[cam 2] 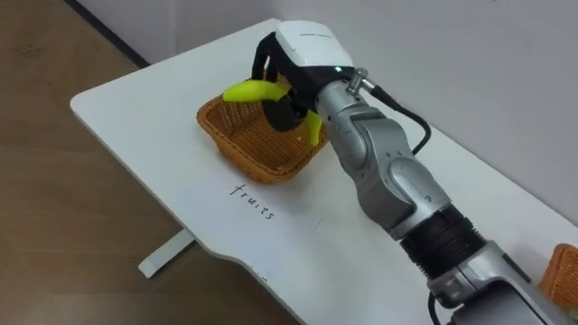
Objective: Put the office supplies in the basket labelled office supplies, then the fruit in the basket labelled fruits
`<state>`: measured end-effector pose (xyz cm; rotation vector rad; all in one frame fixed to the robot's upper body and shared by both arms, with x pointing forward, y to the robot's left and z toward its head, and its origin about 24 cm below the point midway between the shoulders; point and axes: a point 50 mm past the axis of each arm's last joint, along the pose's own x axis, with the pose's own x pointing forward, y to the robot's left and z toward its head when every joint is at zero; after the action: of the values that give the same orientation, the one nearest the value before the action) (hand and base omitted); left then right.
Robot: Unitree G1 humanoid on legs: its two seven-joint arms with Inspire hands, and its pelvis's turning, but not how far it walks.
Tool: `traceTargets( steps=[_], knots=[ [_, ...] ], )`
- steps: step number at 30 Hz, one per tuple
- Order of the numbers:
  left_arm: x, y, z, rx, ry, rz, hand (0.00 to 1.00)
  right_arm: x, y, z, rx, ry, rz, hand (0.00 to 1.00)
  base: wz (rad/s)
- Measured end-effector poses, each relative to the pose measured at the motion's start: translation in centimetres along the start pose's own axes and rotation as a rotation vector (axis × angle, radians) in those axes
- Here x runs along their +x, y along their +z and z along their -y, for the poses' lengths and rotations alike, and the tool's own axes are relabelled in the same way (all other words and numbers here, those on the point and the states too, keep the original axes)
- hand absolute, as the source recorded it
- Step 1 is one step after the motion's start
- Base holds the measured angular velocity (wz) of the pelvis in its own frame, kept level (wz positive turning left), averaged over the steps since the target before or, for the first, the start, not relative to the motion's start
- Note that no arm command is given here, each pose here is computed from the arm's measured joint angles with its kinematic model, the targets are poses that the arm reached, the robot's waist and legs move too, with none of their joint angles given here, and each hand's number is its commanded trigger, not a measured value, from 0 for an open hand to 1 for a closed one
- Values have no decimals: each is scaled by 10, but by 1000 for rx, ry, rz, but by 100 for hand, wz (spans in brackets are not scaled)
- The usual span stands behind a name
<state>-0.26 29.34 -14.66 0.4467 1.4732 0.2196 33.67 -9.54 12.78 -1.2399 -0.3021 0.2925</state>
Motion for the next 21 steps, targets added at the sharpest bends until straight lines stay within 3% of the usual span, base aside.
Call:
traceTargets(
  steps=[5, 6, 7, 8, 9, 10, 21],
  knots=[
    [0, 1, 0, 0, 0, 11, 0, 1, 6, 2, 8, -56, 42, 100, 9],
    [0, 2, 0, 0, 0, 13, 0, 1, 6, 2, 8, -61, 47, 80, 7],
    [0, 3, -1, -2, 0, 18, 0, 0, 8, 2, 8, -71, 54, 53, 6],
    [0, 5, -2, -6, 2, 25, 0, 0, 8, 3, 8, -79, 62, 36, 7],
    [1, 7, -2, -7, 2, 28, 0, 0, 9, 2, 8, -80, 64, 7, 10],
    [1, 8, -2, -8, -1, 33, 0, 0, 10, 1, 6, -81, 69, 0, 11],
    [1, 14, -3, -6, 0, 56, 0, 0, 10, -4, -2, -105, 80, 0, 5]
  ],
)
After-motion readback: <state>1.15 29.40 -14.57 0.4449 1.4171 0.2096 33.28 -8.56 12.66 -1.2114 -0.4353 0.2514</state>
